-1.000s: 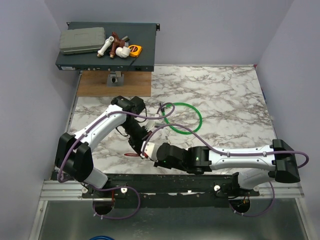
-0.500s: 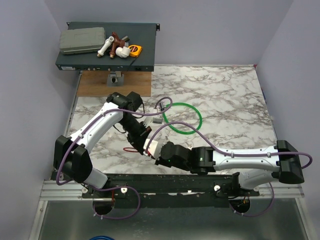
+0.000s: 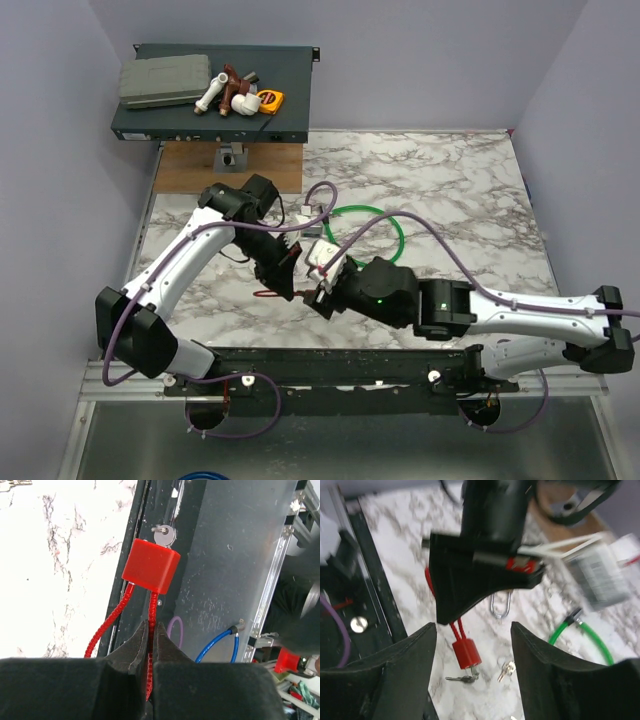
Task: Unlock with the key
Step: Unlock the lock.
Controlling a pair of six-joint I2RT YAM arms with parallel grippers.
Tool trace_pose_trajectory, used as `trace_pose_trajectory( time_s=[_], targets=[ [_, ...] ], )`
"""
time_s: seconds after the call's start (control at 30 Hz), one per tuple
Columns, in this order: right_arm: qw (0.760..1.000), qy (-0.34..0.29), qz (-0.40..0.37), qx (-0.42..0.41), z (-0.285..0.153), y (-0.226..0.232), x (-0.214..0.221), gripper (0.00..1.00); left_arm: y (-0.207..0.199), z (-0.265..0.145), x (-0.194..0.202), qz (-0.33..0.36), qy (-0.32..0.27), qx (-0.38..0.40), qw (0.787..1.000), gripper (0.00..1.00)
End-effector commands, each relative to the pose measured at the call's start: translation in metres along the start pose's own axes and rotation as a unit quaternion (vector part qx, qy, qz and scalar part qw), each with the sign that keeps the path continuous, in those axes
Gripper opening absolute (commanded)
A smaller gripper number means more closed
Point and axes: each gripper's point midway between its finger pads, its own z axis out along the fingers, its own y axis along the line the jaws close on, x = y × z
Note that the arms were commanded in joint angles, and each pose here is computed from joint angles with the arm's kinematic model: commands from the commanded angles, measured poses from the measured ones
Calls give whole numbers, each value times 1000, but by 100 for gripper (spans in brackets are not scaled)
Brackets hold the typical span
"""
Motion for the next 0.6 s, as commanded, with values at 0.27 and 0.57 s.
trace_pose_trajectory(
  time_s=[0.27,0.57],
  targets=[
    [973,-112,170,114,-68,-64,-69,77,-14,-40,-40,27,-146,-67,987,0],
    [918,-108,356,138,-70,-69,-52,83,-25,-145,-84,172,-310,-348,868,0]
  ],
)
